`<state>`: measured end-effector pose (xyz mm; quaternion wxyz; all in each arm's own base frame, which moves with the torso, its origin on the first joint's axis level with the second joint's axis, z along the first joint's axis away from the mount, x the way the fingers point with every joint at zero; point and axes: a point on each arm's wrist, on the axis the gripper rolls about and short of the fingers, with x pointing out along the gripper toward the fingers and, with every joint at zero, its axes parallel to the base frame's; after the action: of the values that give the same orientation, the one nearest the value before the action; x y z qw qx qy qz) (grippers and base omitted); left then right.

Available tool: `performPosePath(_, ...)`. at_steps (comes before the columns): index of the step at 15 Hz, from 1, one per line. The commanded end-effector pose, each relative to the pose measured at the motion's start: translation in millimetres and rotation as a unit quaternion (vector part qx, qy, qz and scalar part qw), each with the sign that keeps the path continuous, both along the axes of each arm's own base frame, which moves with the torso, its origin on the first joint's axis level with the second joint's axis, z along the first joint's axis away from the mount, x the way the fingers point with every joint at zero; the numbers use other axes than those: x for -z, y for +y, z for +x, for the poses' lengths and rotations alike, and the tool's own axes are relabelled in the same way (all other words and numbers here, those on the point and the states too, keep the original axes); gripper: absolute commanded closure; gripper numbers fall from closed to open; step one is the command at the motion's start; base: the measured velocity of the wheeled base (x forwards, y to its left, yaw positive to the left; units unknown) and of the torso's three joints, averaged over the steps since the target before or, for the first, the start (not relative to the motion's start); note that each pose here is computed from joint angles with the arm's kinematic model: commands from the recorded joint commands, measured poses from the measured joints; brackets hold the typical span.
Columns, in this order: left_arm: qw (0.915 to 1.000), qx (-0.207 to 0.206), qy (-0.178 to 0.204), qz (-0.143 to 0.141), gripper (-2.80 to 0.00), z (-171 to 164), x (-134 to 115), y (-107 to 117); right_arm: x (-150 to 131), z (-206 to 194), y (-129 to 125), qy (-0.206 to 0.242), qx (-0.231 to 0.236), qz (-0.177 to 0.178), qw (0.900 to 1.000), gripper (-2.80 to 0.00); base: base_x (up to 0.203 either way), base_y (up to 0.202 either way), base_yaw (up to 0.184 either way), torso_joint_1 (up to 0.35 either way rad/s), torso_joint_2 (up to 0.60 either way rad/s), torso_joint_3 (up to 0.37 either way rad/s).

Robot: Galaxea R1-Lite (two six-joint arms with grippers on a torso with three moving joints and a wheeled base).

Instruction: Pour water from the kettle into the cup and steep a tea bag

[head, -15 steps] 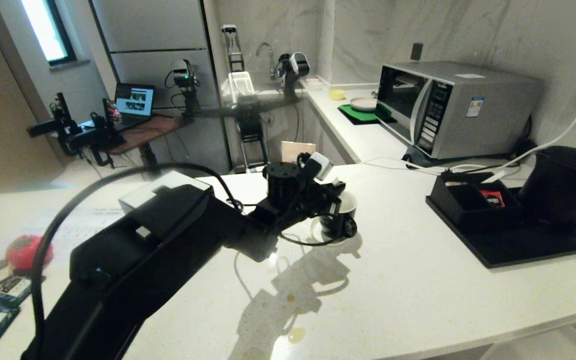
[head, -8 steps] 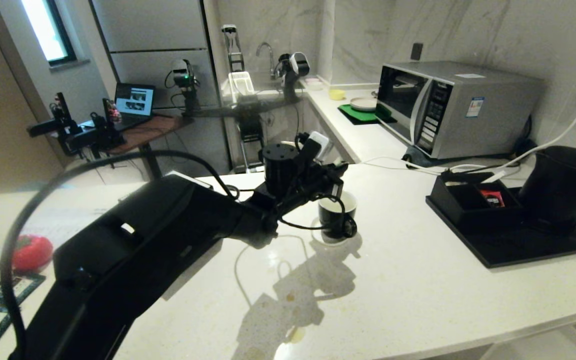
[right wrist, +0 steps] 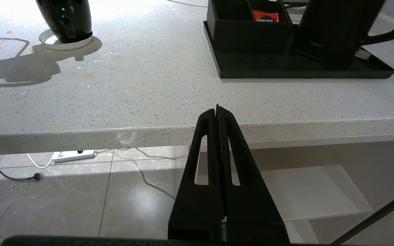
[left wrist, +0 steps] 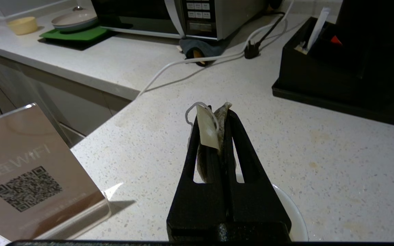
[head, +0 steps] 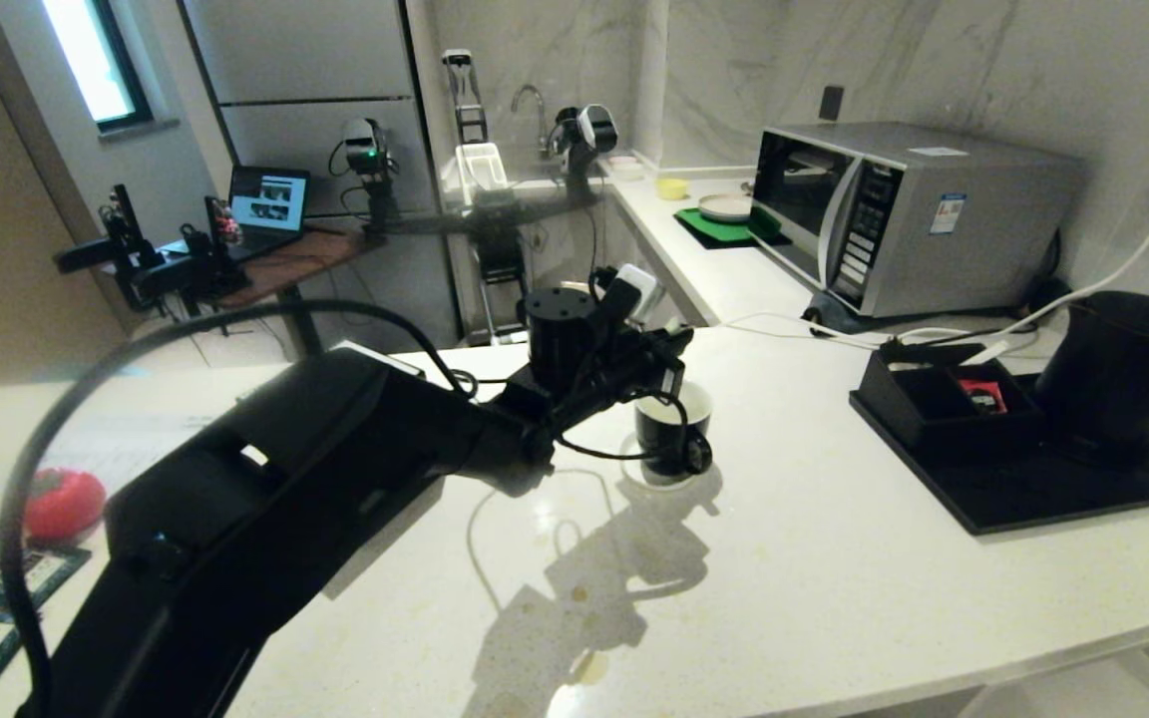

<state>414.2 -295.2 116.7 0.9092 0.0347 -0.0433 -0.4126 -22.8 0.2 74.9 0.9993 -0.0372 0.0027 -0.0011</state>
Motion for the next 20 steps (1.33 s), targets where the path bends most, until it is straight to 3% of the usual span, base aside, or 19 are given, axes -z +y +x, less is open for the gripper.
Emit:
performPosePath(1,0.9999,0.002,0.009,0.007,0.0,2,14,-3,0,0,0,0.0,0.0,0.0,1.0,0.0,0.0,0.0,0.0,0.0,0.0,0.0)
performPosePath(9,0.9991,0.002,0.034,0.025,0.0,5,45,-5,0,0,0,0.0,0.0,0.0,1.0,0.0,0.0,0.0,0.0,0.0,0.0,0.0)
performPosePath(20,0.9993,0.002,0.03,0.023,0.0,6,42,-4,0,0,0,0.0,0.0,0.0,1.0,0.0,0.0,0.0,0.0,0.0,0.0,0.0)
